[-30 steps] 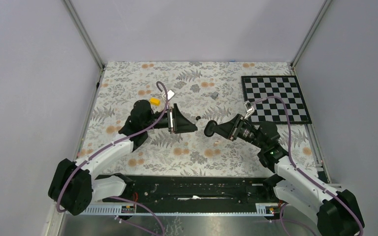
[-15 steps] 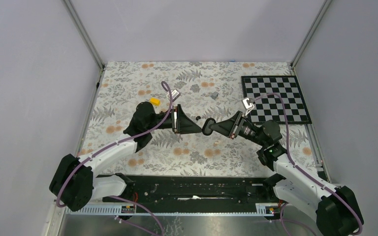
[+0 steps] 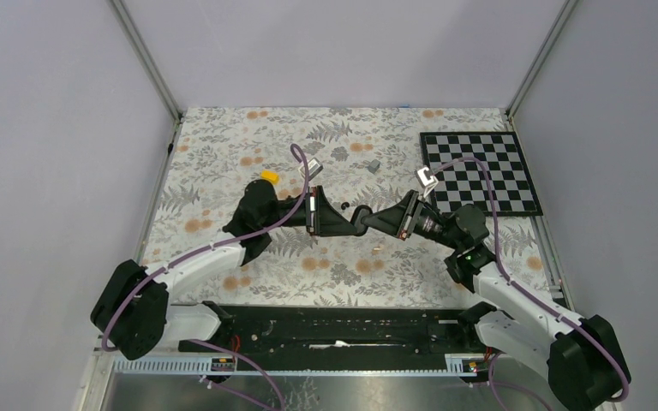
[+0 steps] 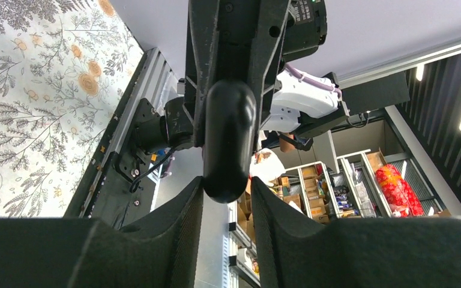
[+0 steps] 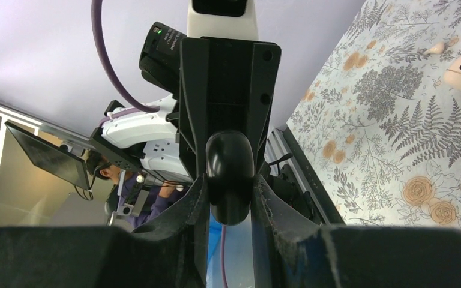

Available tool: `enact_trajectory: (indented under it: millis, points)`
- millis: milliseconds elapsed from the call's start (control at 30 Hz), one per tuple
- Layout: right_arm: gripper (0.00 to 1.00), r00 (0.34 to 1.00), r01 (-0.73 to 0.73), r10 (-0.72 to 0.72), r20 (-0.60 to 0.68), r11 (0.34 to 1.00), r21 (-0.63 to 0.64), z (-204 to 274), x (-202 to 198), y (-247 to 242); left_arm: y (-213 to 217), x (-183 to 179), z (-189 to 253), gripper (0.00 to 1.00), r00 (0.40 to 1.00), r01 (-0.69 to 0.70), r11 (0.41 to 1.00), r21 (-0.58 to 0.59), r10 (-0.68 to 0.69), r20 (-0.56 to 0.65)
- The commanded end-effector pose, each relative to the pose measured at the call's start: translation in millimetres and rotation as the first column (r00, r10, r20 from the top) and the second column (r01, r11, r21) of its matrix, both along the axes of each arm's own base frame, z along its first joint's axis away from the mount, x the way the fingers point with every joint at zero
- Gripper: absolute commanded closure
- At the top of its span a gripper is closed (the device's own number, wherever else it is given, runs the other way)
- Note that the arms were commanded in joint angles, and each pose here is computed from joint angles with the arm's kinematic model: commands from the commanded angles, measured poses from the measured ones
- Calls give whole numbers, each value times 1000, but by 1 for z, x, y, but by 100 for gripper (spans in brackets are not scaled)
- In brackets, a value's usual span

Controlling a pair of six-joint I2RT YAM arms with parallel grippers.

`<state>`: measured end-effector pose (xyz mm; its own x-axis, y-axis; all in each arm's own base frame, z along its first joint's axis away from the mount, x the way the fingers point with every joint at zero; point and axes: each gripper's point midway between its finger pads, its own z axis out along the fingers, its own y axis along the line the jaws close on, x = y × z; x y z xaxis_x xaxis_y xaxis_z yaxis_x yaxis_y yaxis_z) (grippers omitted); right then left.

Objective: Insert the wireless bluetooth earbuds into the charging case
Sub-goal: Open the charging case.

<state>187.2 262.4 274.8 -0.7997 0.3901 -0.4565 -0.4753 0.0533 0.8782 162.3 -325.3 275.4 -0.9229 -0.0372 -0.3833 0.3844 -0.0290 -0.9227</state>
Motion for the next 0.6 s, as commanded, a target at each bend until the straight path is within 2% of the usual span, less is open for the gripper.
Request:
enact_trajectory:
  millis: [0,167,233,367,400,567]
  points:
    - [100,995,-52,49,82,998,32,26,-8,3,-4,2,31,65,996,1,996,-91,7,92]
    - [100,994,-71,69,84,997,20,26,-10,4,-4,3,35,66,996,-2,994,-108,11,88]
    - [100,993,-84,82,87,996,16,25,-13,5,-4,4,36,73,996,-6,994,-111,16,89]
    - [100,991,-102,101,87,995,12,20,-17,4,-3,2,43,97,996,5,991,-137,7,88]
    - [100,990,-110,109,87,994,8,18,-19,4,-2,0,46,100,997,12,989,-149,0,79]
    - [100,992,-106,107,61,994,-9,3,-18,4,4,-6,60,100,996,27,979,-204,-10,84]
